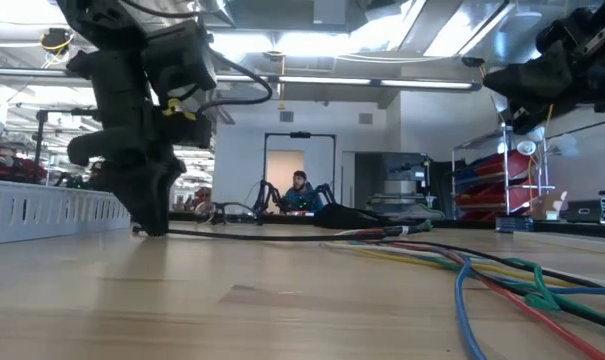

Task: Ziptie cables
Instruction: Close the zip tie

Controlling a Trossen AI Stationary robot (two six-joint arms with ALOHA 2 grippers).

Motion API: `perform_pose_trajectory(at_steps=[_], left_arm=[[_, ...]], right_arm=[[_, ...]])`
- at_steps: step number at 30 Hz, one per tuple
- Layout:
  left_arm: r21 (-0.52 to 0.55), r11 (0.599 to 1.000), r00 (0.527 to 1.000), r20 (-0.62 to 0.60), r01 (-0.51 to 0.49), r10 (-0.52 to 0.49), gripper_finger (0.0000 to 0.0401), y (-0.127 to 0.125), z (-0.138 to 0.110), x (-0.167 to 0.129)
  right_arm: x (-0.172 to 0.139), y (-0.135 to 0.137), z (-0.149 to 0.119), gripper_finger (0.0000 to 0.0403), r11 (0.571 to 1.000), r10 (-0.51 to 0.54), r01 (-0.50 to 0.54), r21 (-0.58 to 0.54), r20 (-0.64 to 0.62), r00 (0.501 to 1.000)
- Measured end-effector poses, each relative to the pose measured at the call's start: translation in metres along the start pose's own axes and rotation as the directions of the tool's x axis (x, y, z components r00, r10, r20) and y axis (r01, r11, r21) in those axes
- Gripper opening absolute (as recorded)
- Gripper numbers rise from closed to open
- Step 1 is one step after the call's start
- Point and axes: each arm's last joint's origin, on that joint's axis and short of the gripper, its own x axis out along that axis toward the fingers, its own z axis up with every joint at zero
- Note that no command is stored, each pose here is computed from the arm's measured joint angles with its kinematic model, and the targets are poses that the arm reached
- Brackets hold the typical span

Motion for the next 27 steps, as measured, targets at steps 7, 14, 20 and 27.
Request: perform_pose_trajectory(at_steps=[7,14,20,27], left_arm=[[-0.184,0.983,0.999,0.038,0.022,-0.015,0.0007,-0.004,0.004,0.003],[-0.333,0.939,0.993,0.112,0.083,-0.049,0.0002,-0.013,0.02,-0.004],[-0.367,0.924,0.991,0.114,0.107,-0.07,0.0002,-0.019,0.019,-0.004],[-0.347,0.931,0.991,0.107,0.113,-0.08,0.0003,-0.024,0.018,-0.005]], right_arm=[[0.021,-0.002,-0.009,0.0,1.0,0.0,0.0,0.001,-0.097,0.995],[0.068,0.0,-0.007,0.0,0.997,-0.028,0.003,-0.08,-0.307,0.951],[0.136,0.005,-0.017,0.0,0.98,-0.037,-0.063,-0.188,-0.487,0.873],[0.219,0.001,-0.033,0.0003,0.971,-0.042,-0.097,-0.22,-0.551,0.833]])
